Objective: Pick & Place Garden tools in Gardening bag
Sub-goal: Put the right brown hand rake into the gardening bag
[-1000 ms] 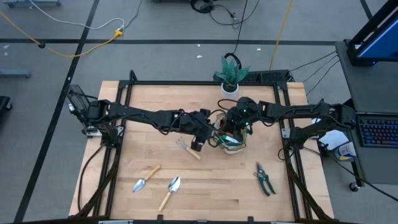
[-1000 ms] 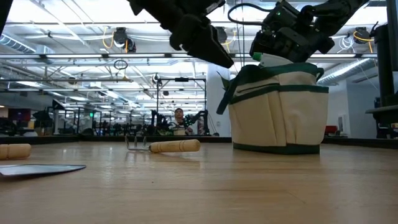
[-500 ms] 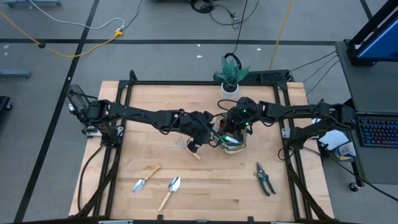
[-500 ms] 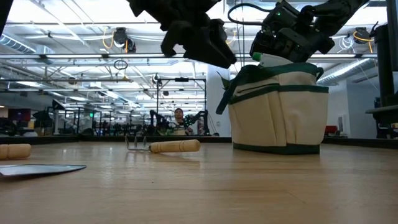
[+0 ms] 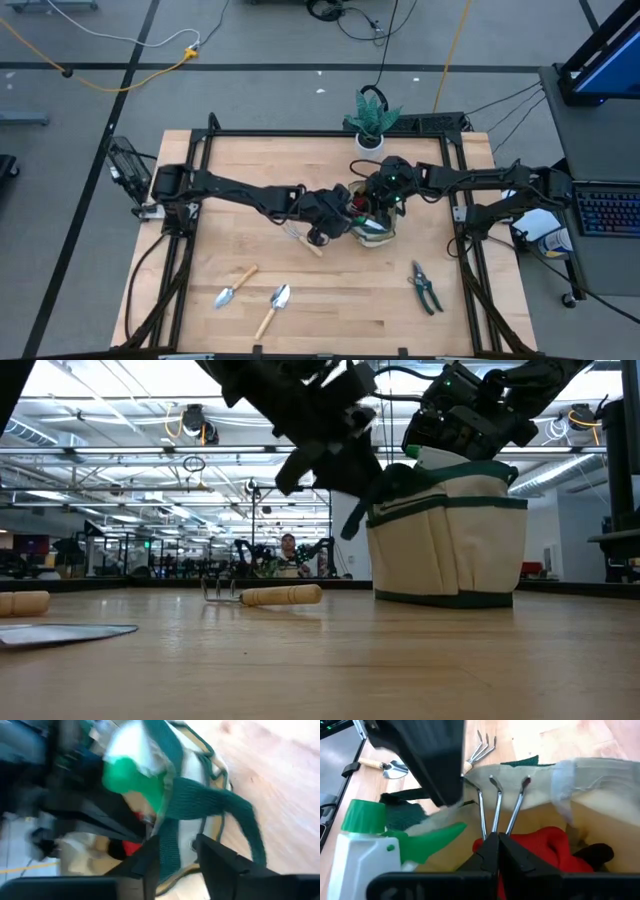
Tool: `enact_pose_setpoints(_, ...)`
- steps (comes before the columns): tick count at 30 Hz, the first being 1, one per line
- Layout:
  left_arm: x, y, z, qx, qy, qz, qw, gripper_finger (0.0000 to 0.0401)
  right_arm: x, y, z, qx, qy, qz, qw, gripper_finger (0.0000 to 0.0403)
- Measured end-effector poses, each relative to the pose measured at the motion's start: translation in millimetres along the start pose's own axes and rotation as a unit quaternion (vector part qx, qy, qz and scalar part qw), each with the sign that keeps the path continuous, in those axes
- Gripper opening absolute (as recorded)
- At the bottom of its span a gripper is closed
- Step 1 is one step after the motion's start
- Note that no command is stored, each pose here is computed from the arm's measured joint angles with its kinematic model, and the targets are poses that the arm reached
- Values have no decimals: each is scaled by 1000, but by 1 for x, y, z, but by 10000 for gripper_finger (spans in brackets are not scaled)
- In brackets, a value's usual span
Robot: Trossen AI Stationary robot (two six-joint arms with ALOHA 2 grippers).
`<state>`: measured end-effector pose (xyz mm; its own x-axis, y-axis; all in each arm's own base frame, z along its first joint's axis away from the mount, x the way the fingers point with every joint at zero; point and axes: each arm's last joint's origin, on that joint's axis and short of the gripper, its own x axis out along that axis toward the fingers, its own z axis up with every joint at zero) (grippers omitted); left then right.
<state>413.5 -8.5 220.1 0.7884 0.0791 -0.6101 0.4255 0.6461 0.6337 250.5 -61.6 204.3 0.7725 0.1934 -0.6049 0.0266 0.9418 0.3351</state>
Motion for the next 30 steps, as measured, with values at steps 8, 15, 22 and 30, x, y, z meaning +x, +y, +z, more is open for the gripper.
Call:
enact_pose_setpoints(8, -7, 6, 0, -14, -9, 4, 1000, 89, 0, 0, 0, 0, 1, 1, 1000, 0)
enact_pose_setpoints(15, -6, 10, -4, -11, -18, -1, 1000, 88, 0, 0, 0, 0, 0, 2, 1000, 0)
enact_pose_setpoints(22, -6, 17, -5, 4, -53, 0, 999, 88, 0, 0, 0, 8, 0, 2, 1000, 0)
enact_pose_setpoints(30, 0, 21, -12, -17, -81, -20, 996, 88, 0, 0, 0, 9, 0, 3, 1000, 0)
